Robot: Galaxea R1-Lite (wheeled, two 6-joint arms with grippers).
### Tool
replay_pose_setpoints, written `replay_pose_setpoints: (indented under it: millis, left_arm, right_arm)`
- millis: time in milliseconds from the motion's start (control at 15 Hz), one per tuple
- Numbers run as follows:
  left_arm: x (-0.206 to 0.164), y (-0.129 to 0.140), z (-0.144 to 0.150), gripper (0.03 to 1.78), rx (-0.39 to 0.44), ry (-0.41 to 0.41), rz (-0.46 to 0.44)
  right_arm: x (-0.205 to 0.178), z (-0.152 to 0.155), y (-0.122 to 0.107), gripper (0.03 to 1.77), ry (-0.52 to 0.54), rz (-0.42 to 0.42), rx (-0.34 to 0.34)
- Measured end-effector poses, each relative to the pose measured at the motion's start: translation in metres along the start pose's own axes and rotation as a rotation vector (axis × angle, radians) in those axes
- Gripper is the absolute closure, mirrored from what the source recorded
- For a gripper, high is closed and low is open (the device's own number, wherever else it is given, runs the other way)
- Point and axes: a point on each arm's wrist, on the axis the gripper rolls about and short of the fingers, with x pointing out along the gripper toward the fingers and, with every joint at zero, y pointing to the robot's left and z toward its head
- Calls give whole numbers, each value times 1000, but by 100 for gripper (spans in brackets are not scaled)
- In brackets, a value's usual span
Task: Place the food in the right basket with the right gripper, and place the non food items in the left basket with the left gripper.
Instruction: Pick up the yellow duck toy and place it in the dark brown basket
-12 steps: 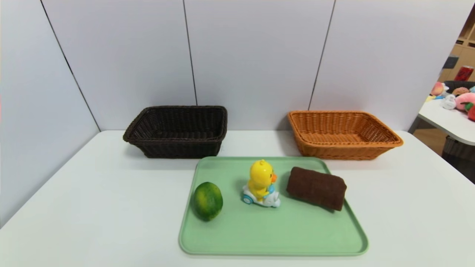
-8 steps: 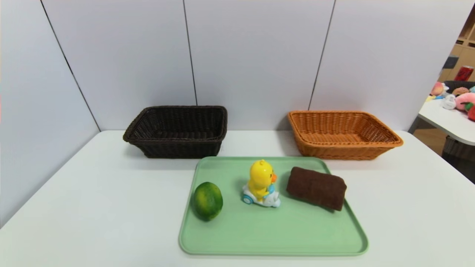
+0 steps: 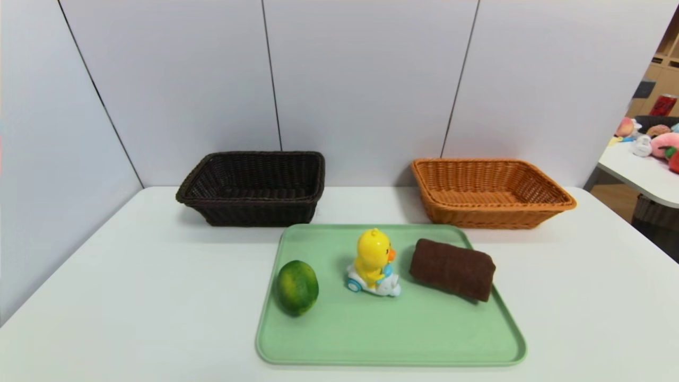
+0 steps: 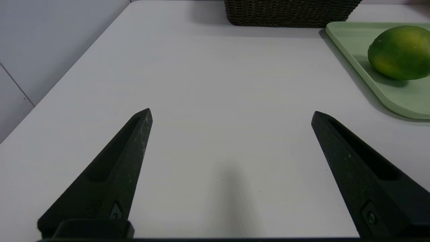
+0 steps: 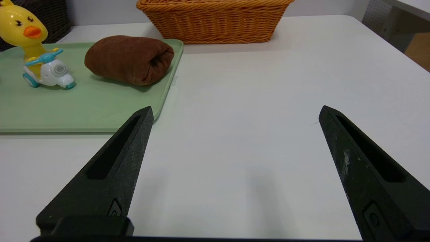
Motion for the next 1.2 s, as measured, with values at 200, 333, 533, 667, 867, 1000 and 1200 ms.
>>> replay_pose_setpoints:
  millis: [200,333,533,667,867,1000,1200]
  left_arm:
    - [0,0,0,12,0,0,0]
    - [0,0,0,12,0,0,0]
    - [0,0,0,12,-1,0,1]
    - [0,0,0,12,1,0,0]
    - [0,0,0,12,36,1,-4]
    - [0,0,1,12,83,-3,-8]
    - [-5,-1,12,12,87,-25,-25]
  right_arm:
    - [0,0,0,10,0,0,0]
    - [0,0,0,10,0,0,0]
    - [0,0,0,10,-1,0,-1]
    - [0,0,0,10,-3,0,-1]
    - [0,0,0,10,5,0,-7]
    - [0,1,0,10,4,1,-18]
    - [-3,8,1,10,-3,29,-32]
